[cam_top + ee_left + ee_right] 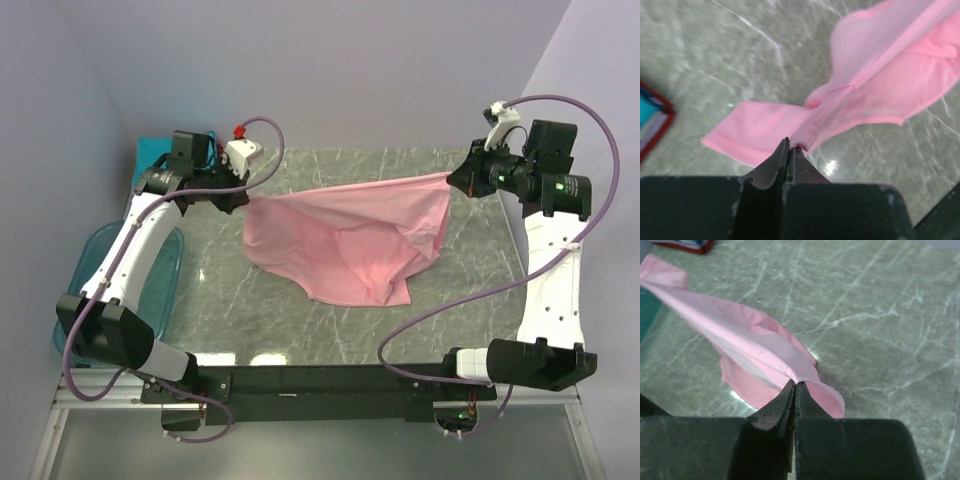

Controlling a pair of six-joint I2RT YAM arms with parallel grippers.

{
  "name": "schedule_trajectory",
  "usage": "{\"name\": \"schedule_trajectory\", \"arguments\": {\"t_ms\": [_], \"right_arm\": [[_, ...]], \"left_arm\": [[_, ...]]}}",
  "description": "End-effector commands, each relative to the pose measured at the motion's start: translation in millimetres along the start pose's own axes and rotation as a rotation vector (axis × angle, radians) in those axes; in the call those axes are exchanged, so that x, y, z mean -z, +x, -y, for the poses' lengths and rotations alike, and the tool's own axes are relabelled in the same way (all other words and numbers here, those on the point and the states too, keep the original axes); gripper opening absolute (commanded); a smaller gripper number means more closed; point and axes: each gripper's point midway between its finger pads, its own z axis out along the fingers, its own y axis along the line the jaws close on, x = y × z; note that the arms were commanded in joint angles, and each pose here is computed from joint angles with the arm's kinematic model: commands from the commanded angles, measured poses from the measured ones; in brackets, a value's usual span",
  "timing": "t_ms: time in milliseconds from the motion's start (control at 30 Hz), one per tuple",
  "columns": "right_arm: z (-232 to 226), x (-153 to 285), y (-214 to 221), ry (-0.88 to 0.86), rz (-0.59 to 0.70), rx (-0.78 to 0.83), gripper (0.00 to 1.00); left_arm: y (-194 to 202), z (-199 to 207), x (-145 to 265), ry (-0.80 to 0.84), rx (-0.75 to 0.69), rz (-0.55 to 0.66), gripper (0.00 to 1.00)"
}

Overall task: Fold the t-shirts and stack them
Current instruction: Flatten the tshirt out

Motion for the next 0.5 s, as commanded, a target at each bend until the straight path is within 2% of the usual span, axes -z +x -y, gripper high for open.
{"name": "schedule_trajectory", "arguments": {"t_ms": [0, 133, 233, 333, 367, 467], "right_arm": [[36, -10, 28, 0.155, -0.054, -0.034, 0.00], [55, -16, 77, 0.232, -0.159, -0.006, 0.00], [65, -20, 113, 0.259, -0.239, -0.001, 0.00], [69, -26, 142, 0.259, -0.300, -0.001, 0.00], [71, -27, 150, 0.262, -0.321, 0.001, 0.00], [74, -32, 176, 0.255, -0.390, -0.010, 0.00]], "left_arm": [[40, 35, -16, 0.139, 0.007, -0.136, 0.00], [85, 108, -43, 0.271, -0.082, -0.270, 0.00], [125, 146, -59, 0.323, -0.106, -0.374, 0.01], [140, 144, -70, 0.308, -0.074, -0.416, 0.04], [140, 141, -71, 0.305, -0.075, -0.412, 0.18], [139, 132, -58, 0.306, -0.096, -0.380, 0.44]]}}
